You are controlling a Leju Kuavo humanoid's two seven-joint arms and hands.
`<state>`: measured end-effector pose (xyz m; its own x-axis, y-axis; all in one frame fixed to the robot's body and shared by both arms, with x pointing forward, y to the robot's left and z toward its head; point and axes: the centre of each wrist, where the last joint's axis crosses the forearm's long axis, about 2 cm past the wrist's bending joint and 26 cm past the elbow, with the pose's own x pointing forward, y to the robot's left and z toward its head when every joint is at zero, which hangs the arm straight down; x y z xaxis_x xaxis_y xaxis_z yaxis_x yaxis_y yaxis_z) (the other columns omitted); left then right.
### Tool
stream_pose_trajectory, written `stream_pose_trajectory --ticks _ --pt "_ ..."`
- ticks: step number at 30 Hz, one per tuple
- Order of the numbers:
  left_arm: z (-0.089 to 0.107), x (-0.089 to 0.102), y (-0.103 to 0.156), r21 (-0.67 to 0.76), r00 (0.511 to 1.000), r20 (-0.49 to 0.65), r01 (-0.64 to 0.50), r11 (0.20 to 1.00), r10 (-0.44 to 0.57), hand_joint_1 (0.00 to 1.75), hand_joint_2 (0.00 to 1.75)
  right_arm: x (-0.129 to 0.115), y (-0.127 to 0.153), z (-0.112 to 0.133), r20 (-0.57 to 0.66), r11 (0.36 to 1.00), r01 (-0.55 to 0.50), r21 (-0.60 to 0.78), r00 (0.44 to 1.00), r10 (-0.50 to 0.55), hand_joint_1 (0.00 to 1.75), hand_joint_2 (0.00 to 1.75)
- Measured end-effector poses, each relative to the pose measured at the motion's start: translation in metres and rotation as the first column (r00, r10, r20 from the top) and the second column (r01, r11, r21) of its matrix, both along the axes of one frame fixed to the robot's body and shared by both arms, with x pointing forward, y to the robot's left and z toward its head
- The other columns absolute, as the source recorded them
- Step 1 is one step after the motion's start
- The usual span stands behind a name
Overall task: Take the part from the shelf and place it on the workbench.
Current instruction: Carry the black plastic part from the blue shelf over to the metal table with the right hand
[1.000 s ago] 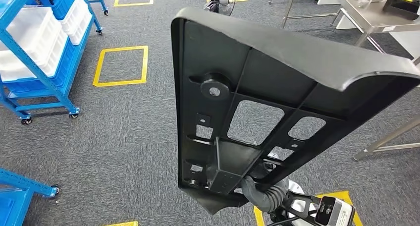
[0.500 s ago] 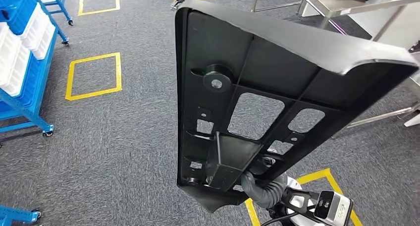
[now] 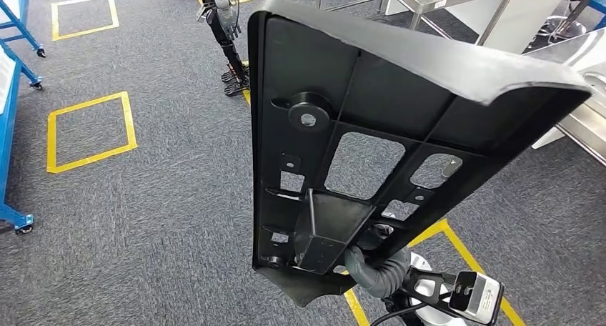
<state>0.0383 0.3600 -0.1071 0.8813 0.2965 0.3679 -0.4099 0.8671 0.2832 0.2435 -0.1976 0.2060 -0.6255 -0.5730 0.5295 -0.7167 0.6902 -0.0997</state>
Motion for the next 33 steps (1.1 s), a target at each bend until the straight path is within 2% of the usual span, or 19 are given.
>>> stream_pose_trajectory --ticks 19,33 --pt "-0.001 -0.002 -0.005 -0.002 0.999 0.008 -0.044 0.999 0.044 0.00 1.75 0.003 0.007 0.000 -0.004 0.999 -0.034 0.010 0.999 0.034 1.71 1.75" --pt "-0.001 -0.005 -0.007 -0.016 1.000 0.031 -0.006 1.000 0.007 0.00 1.75 -0.007 -0.002 -0.010 -0.043 1.000 0.005 0.017 0.999 -0.004 1.71 1.75"
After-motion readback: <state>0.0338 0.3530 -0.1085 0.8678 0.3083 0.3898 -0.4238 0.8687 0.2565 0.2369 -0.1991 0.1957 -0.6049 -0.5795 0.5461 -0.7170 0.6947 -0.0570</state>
